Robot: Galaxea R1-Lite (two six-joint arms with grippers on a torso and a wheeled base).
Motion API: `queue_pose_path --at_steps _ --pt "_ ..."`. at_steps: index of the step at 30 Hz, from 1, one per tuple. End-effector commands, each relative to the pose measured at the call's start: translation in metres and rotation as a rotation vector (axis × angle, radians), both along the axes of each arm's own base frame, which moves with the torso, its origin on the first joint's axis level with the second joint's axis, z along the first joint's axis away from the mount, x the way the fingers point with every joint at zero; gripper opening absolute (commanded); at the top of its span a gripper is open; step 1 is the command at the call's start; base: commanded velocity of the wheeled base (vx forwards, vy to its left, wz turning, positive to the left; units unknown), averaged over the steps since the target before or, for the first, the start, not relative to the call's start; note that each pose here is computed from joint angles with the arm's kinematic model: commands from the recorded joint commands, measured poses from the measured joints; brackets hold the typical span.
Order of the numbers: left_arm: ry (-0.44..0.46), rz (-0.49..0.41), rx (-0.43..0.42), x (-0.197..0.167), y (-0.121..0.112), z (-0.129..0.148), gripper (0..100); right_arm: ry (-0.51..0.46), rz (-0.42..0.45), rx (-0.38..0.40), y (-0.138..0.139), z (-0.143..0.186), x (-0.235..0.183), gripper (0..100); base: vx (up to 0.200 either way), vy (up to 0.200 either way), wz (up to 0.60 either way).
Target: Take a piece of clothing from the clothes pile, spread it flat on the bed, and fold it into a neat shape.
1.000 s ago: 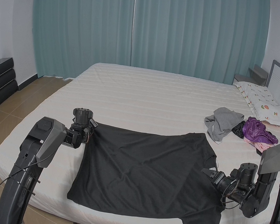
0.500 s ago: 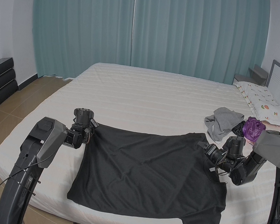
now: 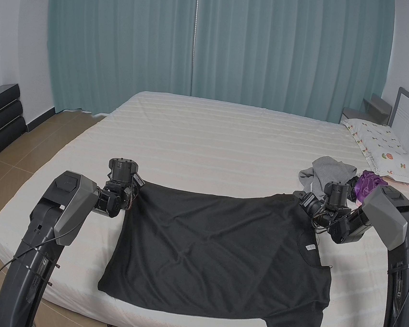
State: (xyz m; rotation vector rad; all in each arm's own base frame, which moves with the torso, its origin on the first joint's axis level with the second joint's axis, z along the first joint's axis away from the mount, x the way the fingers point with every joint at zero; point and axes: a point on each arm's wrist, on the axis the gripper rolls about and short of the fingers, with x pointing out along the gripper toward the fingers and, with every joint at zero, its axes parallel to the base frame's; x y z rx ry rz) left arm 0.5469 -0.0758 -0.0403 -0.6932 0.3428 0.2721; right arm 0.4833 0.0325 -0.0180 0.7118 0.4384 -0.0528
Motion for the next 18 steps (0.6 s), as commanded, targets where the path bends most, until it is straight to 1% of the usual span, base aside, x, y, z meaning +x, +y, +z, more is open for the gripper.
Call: queue_pose_path --at_steps 1,2,3,4,7,10,14,15,18 --pt "-0.001 -0.001 -0.001 0.000 -0.001 0.001 0 0.022 -0.042 -0.027 -0.002 -0.031 0.020 100 0.000 0.000 0.00" --pt "-0.001 -0.001 -0.001 0.000 -0.001 0.001 0 0.022 -0.042 -0.027 -0.002 -0.031 0.020 100 0.000 0.000 0.00" --pt "-0.001 -0.001 -0.001 0.000 -0.001 0.001 0 0.011 -0.065 -0.042 -0.003 -0.035 0.029 100 0.000 0.000 0.00" --pt "-0.001 -0.001 -0.001 0.000 -0.001 0.001 0 0.011 -0.071 -0.045 -0.003 -0.037 0.031 100 0.000 0.000 0.00" --pt "-0.001 -0.001 -0.001 0.000 -0.001 0.001 0 0.016 -0.073 -0.050 0.001 -0.045 0.035 100 0.000 0.000 0.00" --pt "0.000 -0.001 0.000 0.000 -0.001 0.001 0 -0.008 -0.081 -0.052 0.001 -0.045 0.041 100 0.000 0.000 0.00" --pt "0.000 -0.001 0.000 0.000 -0.001 0.001 0 -0.007 -0.095 -0.058 -0.002 -0.048 0.045 100 0.000 0.000 0.00" --pt "0.000 0.000 0.000 0.000 -0.001 0.001 0 0.001 -0.094 -0.060 -0.002 -0.050 0.044 0 0.000 0.000 0.00" --pt "0.000 0.000 0.000 0.000 -0.001 0.001 0 0.001 -0.097 -0.061 -0.003 -0.050 0.044 0 0.000 0.000 0.00"
